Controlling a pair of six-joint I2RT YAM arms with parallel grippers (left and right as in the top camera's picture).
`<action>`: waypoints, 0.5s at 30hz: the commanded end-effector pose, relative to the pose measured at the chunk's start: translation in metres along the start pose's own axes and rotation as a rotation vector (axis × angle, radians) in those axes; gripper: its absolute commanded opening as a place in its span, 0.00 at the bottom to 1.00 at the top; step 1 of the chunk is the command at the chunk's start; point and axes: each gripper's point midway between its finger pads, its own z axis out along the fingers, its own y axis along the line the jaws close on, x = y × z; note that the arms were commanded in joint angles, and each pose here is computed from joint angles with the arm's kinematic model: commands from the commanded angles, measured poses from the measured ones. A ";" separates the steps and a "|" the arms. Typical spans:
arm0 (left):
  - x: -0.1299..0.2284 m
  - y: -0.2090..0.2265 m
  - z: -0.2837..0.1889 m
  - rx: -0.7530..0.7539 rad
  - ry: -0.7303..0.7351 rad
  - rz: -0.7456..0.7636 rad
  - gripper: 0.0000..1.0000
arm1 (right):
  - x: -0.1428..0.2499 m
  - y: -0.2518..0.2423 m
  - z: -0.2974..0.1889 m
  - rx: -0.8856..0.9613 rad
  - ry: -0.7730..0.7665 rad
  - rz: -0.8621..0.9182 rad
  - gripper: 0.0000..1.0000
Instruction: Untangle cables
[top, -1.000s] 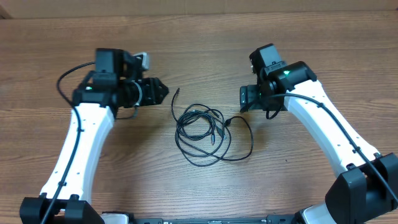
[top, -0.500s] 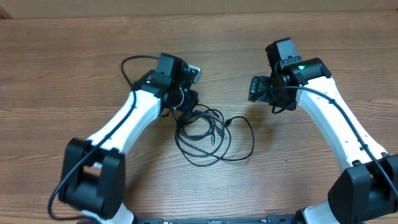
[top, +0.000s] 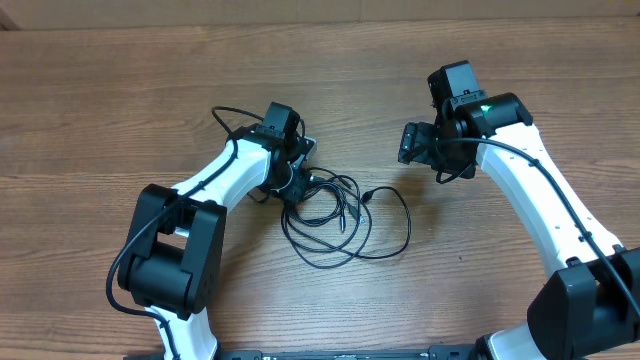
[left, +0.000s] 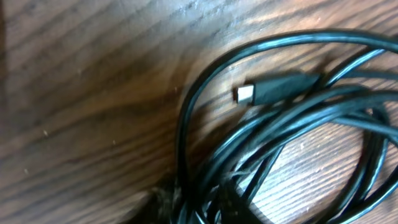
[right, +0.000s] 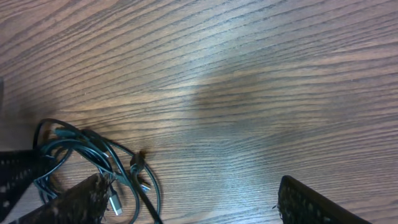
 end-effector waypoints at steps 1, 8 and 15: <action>0.001 0.003 0.005 -0.016 0.020 0.017 0.04 | -0.006 0.004 -0.012 -0.021 -0.037 0.007 0.84; -0.036 -0.015 -0.046 0.055 -0.091 -0.017 0.04 | -0.003 0.011 -0.012 -0.062 -0.016 -0.005 0.92; -0.092 -0.075 -0.166 0.312 -0.348 0.071 0.04 | 0.014 0.073 -0.027 -0.421 0.051 -0.247 0.95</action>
